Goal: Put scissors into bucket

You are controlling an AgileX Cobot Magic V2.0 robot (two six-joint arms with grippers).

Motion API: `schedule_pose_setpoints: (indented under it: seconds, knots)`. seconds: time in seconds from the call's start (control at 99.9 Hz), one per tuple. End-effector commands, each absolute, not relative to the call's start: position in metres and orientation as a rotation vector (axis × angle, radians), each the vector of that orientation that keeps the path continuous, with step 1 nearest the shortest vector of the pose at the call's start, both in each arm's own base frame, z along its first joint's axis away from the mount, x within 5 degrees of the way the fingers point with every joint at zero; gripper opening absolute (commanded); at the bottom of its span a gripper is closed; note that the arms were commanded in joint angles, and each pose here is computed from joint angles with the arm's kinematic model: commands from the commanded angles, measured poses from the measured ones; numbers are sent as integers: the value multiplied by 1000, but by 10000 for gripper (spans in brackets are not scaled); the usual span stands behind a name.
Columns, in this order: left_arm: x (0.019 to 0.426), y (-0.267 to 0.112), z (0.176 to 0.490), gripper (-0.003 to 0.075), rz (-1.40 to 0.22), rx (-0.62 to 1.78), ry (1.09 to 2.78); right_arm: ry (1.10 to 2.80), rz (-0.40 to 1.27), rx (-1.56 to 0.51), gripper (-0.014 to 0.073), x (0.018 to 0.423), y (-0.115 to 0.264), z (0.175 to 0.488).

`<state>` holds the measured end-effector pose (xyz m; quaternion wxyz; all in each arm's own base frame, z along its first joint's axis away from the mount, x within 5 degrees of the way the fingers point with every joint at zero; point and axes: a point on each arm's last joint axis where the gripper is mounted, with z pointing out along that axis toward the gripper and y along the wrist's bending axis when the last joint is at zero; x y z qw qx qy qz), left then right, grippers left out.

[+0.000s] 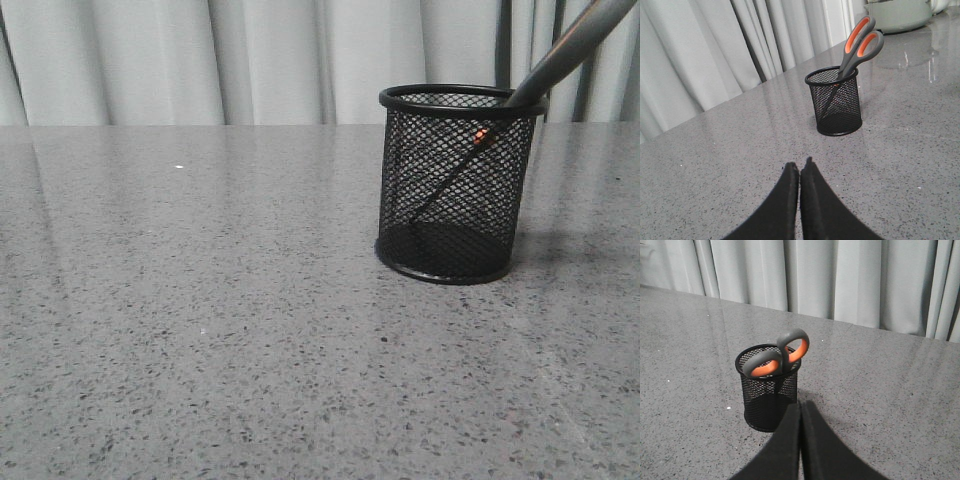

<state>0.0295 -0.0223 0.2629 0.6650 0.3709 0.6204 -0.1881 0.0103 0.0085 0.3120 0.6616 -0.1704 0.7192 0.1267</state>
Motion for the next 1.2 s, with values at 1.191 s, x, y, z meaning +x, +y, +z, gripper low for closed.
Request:
schedule_pose_setpoints:
  seconds: [1.191]
  knots:
    - [54, -8, 177, -20, -55, 195, 1727, 1542, 272, -367, -60, 12, 8, 327]
